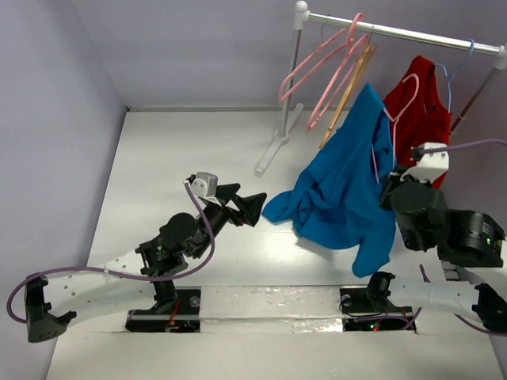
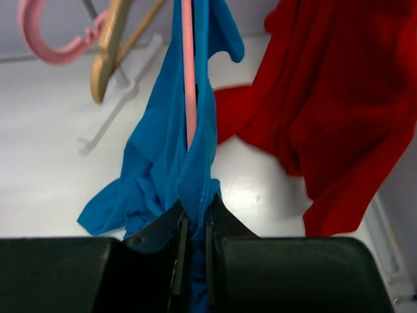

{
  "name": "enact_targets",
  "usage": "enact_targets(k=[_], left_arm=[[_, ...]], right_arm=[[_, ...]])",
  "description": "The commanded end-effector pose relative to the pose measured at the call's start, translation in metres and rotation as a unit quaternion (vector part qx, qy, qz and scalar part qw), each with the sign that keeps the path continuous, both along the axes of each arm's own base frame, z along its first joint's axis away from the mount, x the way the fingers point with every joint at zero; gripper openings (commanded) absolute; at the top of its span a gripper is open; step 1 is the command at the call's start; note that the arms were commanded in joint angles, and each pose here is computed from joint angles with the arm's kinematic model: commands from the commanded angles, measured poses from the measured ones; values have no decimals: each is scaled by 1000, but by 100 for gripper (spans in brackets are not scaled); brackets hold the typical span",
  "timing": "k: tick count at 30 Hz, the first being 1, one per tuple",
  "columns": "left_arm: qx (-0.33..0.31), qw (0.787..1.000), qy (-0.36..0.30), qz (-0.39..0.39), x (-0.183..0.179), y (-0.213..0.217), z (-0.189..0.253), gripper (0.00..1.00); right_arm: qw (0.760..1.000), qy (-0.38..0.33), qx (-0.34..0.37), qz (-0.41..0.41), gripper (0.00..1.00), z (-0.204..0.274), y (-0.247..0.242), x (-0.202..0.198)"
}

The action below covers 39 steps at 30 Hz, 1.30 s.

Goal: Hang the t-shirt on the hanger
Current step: Place the hanger at the clothesline.

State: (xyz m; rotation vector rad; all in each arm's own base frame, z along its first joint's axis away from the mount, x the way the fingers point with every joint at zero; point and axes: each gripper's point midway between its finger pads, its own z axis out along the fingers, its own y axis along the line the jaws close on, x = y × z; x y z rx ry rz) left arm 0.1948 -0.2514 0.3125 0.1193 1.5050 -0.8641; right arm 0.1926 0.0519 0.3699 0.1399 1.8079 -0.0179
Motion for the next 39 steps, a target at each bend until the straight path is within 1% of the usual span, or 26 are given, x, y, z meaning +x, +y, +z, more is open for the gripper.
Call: enact_targets(k=[1, 2, 3, 5, 8, 11, 12, 14, 15, 17, 18, 19, 20, 22, 23, 24, 25, 29, 32, 35, 39], left_arm=[[-21, 1000, -18, 4, 2, 3, 10, 86], [-23, 1000, -18, 3, 1, 3, 10, 86], [-25, 1000, -18, 0, 1, 2, 11, 86], [-28, 999, -19, -4, -1, 2, 11, 87], [-32, 999, -20, -5, 0, 4, 12, 90], [-38, 999, -21, -9, -2, 4, 15, 91], [-39, 999, -22, -9, -3, 4, 16, 91], [-44, 999, -23, -10, -4, 6, 18, 91], [-46, 999, -24, -12, -4, 6, 18, 91], [-49, 998, -25, -14, -5, 7, 19, 91], [-49, 998, -25, -15, -6, 6, 19, 91], [-50, 998, -25, -18, -6, 5, 19, 91], [-48, 998, -24, -18, -6, 5, 18, 91], [-48, 998, -24, -18, -6, 6, 18, 91], [-48, 998, -24, -17, -7, 7, 18, 91], [-49, 998, -23, -15, -7, 9, 17, 91], [-52, 998, -25, -12, -7, 12, 17, 91], [-59, 998, -28, -11, -9, 16, 17, 92], [-53, 998, -27, -17, -9, 11, 15, 92], [-44, 999, -22, -18, -8, 8, 8, 92], [-43, 999, -22, -14, -7, 10, 7, 92]], right_arm=[[994, -99, -16, -38, 0, 71, -20, 10], [991, -125, 13, -40, 0, 88, -20, 11], [991, -128, -21, -45, 0, 94, -28, 9], [989, -136, -18, -55, 0, 107, -36, 7], [990, -134, -30, -42, 0, 112, -29, 9], [991, -122, -55, -30, 0, 110, -19, 14], [991, -121, -42, -30, 0, 111, -16, 14], [993, -95, -64, -33, 0, 98, -18, 16], [994, -94, -48, -40, 0, 98, -20, 16], [994, -85, -55, -35, 0, 90, -20, 19], [993, -78, -61, -61, 0, 85, -31, 23], [993, -66, -66, -68, 0, 77, -33, 27], [993, -33, -79, -84, 0, 59, -40, 40], [991, -5, -92, -98, 0, 40, -52, 58], [991, -8, -90, -94, 0, 30, -49, 72], [993, -18, -84, -78, 0, 31, -44, 72], [993, -23, -79, -80, 0, 33, -44, 73], [992, -31, -81, -97, 0, 49, -48, 76], [992, -66, -60, -94, 0, 66, -46, 80], [991, -84, -49, -90, 0, 72, -42, 87], [987, -112, -57, -100, 0, 90, -50, 93]])
